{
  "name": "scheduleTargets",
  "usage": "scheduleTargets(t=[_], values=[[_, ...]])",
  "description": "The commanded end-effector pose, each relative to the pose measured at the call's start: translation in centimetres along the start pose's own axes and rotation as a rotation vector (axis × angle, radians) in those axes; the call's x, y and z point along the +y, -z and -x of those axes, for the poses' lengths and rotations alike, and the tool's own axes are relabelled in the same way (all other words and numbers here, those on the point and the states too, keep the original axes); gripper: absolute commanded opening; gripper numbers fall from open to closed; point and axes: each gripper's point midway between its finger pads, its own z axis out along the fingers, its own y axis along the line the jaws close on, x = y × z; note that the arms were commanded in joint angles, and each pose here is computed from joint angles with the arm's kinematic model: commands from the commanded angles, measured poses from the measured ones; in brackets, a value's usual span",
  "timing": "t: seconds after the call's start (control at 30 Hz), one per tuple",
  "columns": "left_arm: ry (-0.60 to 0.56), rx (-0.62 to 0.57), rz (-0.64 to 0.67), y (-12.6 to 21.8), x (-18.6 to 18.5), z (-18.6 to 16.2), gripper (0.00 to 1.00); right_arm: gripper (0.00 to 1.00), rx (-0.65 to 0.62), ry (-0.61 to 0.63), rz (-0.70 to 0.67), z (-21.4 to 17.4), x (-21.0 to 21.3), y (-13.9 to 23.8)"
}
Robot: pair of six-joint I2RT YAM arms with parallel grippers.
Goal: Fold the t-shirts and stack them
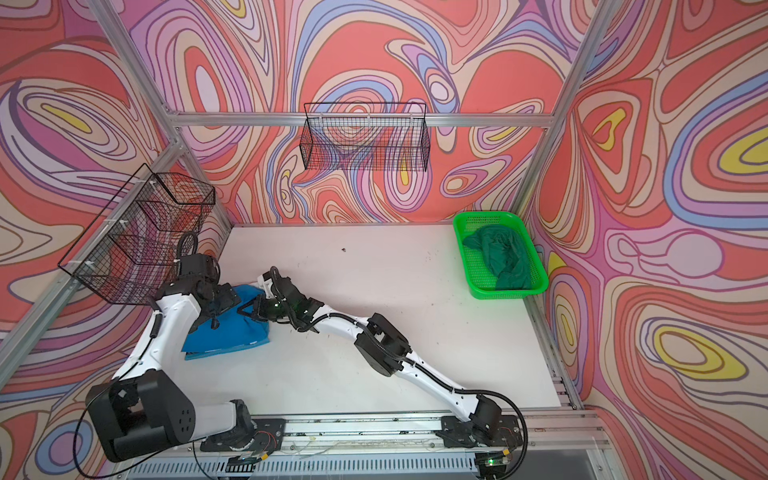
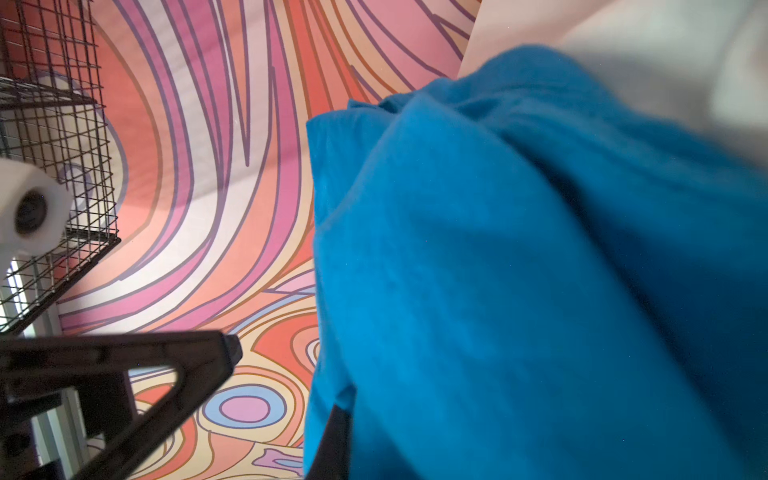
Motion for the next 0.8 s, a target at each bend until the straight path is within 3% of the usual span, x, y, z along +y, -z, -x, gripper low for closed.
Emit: scheduleTargets(t=[0.0,0.13,0.33,0.53,0.77], values=[[0.116,-0.221,0.002,3.5,0.7,4.2,1.0,0.0,-0.013,0.003,-0.024,-0.1,-1.3,-0.4],[0.084,-0.238,-0.035,3.9,-0.2,3.9,1.0,0.0,-0.021,0.018,-0.051,0.1,-0.9,0.0],[0.04,-0.244,-0.079,4.5,-1.6,3.6,1.0,0.37,-0.042,0.066,-0.094,0.9,0.1,1.6],[0.022,-0.255,-0.114,4.8,-2.3,3.4,1.0,0.58,-0.098,0.108,-0.146,3.0,1.5,4.2],[0.007,-0.271,-0.158,5.2,-3.0,3.3,1.0,0.66,-0.137,0.164,-0.208,4.8,3.4,8.1]])
